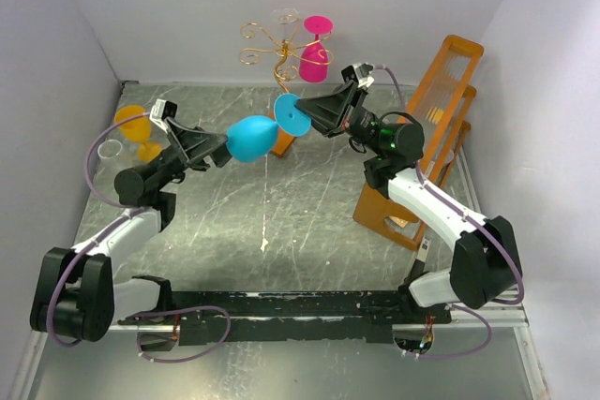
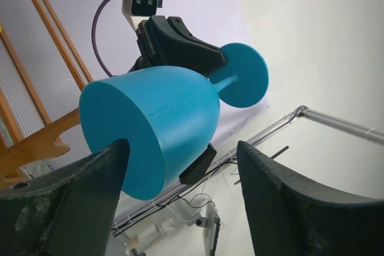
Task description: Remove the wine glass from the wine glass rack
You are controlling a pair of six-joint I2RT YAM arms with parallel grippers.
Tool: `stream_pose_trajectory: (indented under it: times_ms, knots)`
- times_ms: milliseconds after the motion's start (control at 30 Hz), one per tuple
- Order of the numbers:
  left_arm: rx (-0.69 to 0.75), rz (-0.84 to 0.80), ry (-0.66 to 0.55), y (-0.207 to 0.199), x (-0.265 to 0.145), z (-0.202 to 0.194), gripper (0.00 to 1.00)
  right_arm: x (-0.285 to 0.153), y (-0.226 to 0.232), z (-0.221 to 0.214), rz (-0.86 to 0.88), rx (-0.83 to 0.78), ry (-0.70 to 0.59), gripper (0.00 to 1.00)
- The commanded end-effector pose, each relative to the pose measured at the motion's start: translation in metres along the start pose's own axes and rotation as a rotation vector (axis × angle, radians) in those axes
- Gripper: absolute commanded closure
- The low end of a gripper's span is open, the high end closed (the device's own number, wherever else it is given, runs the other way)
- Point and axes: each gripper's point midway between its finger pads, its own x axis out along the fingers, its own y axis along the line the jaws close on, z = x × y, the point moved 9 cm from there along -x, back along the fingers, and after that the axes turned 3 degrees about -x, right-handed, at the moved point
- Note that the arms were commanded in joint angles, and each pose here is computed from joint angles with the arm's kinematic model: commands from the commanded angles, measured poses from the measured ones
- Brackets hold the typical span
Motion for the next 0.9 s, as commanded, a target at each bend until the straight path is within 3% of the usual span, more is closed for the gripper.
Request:
stream_pose_trajectory:
  times_ms: [0, 233, 333, 467, 700, 867]
  knots:
    - [0.210, -0.292, 0.110, -0.048, -0.001, -0.020, 0.21, -0.001, -0.009, 0.004, 0.003, 0.001, -0.023, 1.00]
    - [0.245, -0.349, 0.144, -0.068, 0.007, -0.022, 0.46, 0.000, -0.016, 0.006, 0.014, 0.020, -0.027, 1.00]
    - [0.265, -0.368, 0.155, -0.076, 0.008, -0.023, 0.61, -0.002, -0.022, 0.006, 0.009, 0.027, -0.029, 1.00]
    - [0.287, -0.342, 0.174, -0.079, 0.011, -0.024, 0.92, -0.005, -0.023, 0.008, -0.009, -0.016, -0.017, 0.83]
    - [0.338, -0.212, 0.188, -0.076, 0.013, -0.025, 0.93, -0.036, -0.015, 0.041, -0.220, -0.244, -0.128, 0.43]
    - [0.405, -0.025, 0.179, -0.073, 0.019, -0.020, 0.93, -0.053, 0.002, 0.053, -0.310, -0.373, -0.179, 0.26]
